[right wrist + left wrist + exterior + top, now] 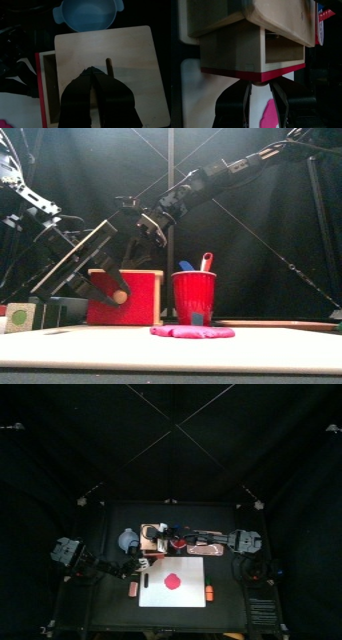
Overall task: Get the cutter from the drawer then cut the dough then place the extra dough in the bowl
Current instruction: Open the drawer
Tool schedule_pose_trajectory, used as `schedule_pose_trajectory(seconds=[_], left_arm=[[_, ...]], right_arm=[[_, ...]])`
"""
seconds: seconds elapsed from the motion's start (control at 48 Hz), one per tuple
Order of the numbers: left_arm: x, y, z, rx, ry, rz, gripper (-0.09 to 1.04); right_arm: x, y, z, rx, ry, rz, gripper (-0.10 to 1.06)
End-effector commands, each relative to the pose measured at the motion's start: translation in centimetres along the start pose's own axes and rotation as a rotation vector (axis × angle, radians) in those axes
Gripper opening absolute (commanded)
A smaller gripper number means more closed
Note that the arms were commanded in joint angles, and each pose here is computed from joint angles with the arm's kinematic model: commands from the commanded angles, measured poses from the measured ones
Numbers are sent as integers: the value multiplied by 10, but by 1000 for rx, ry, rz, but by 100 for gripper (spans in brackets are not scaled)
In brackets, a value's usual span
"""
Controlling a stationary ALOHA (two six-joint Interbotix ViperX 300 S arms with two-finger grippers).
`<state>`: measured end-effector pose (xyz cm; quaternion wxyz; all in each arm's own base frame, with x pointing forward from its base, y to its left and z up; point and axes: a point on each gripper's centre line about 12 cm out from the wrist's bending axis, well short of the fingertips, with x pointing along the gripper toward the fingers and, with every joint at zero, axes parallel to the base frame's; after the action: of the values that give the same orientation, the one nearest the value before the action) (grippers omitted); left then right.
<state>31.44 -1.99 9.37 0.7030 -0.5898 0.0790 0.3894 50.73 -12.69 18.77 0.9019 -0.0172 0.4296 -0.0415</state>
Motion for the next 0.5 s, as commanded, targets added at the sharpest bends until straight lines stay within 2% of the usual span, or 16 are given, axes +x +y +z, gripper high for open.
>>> schedule_pose_trajectory(seconds=[0.021, 0.292, 0.5], left_arm=[[-6, -4, -14, 18, 39, -19, 53], [-12, 5, -16, 30, 44, 1, 53], [-15, 3, -18, 44, 51, -8, 53]], right_arm=[[4, 1, -4, 4, 15, 4, 7], [5, 1, -4, 7, 16, 5, 7], [7, -2, -5, 12, 19, 4, 7]])
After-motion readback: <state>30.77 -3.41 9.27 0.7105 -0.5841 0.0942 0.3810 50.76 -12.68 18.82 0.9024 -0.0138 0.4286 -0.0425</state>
